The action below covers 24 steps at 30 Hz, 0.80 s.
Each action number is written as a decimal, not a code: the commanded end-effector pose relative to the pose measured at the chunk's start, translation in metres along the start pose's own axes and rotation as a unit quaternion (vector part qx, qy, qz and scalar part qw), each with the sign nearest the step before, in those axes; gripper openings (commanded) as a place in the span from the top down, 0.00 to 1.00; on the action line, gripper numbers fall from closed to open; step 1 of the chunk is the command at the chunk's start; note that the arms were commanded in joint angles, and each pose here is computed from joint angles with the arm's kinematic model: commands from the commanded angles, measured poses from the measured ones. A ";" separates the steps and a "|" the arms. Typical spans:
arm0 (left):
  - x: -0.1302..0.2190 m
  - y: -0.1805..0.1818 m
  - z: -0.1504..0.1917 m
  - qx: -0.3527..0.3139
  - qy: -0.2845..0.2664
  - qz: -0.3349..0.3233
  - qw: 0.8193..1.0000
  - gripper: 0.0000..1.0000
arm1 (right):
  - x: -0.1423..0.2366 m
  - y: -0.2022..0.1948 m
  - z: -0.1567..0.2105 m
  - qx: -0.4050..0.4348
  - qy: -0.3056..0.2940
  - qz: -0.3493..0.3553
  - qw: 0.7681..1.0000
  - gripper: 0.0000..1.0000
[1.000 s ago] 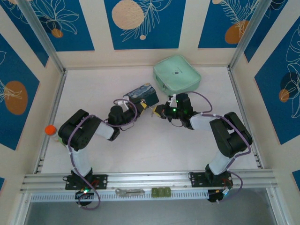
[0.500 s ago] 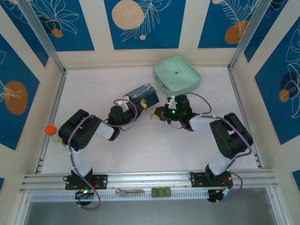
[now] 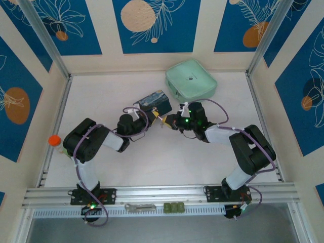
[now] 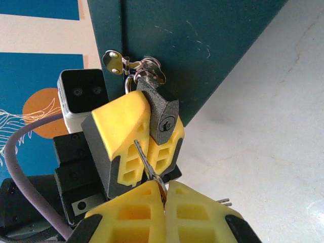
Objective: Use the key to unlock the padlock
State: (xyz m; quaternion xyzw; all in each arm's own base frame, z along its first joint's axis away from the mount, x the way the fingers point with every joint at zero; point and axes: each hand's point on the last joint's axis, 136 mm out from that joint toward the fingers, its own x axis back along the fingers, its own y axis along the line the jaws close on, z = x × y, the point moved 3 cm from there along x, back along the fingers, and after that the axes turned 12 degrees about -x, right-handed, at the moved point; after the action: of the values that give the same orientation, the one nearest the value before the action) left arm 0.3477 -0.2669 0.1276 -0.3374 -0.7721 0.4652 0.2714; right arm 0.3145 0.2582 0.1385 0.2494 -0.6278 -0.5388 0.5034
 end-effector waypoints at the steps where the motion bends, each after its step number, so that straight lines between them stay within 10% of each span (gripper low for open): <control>1: -0.001 -0.016 -0.001 -0.011 -0.009 0.033 0.999 1.00 | -0.002 0.004 -0.001 0.012 0.000 -0.006 1.000 1.00; 24: 0.000 -0.016 0.001 -0.009 -0.005 0.032 0.999 1.00 | 0.001 -0.010 -0.005 0.003 -0.011 0.011 1.000 1.00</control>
State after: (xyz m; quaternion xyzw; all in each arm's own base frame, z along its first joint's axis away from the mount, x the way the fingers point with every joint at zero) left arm 0.3470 -0.2673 0.1271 -0.3376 -0.7718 0.4649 0.2724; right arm 0.3133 0.2529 0.1283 0.2341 -0.6299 -0.5385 0.5083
